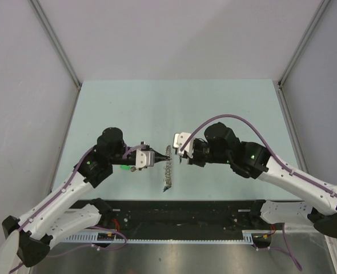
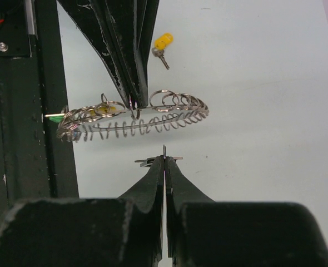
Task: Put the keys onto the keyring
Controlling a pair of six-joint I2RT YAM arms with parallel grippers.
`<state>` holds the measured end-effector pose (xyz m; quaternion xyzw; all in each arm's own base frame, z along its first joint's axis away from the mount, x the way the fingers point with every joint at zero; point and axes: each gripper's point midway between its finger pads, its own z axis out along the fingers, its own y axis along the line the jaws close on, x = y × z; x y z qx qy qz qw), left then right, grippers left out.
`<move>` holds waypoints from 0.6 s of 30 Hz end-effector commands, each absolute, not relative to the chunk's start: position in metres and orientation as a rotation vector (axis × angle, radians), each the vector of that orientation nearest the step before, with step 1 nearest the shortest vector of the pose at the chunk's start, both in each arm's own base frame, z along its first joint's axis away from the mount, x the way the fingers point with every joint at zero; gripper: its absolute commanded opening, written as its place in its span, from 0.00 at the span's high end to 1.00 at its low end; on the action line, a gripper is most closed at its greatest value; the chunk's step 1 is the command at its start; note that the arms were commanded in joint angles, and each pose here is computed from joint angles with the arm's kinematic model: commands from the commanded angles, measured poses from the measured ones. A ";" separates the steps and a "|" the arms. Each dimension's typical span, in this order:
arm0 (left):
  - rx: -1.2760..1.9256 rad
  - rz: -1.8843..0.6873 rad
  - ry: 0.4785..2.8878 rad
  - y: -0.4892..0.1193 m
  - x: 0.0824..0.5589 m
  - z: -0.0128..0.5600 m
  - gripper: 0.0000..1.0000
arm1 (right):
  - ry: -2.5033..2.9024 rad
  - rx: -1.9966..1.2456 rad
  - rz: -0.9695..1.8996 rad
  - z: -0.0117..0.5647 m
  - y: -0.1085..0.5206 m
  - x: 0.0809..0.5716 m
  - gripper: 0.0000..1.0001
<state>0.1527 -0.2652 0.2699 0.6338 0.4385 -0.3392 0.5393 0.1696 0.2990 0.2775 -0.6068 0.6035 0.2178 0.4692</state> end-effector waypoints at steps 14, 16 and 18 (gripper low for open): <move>1.437 -0.791 0.971 -0.271 0.152 0.281 1.00 | 1.394 -1.576 0.501 0.285 0.307 0.154 1.00; 1.438 -0.804 0.973 -0.272 0.152 0.281 1.00 | 1.397 -1.581 0.503 0.283 0.307 0.154 1.00; 1.440 -0.811 0.976 -0.273 0.152 0.280 0.99 | 1.398 -1.582 0.503 0.283 0.307 0.154 1.00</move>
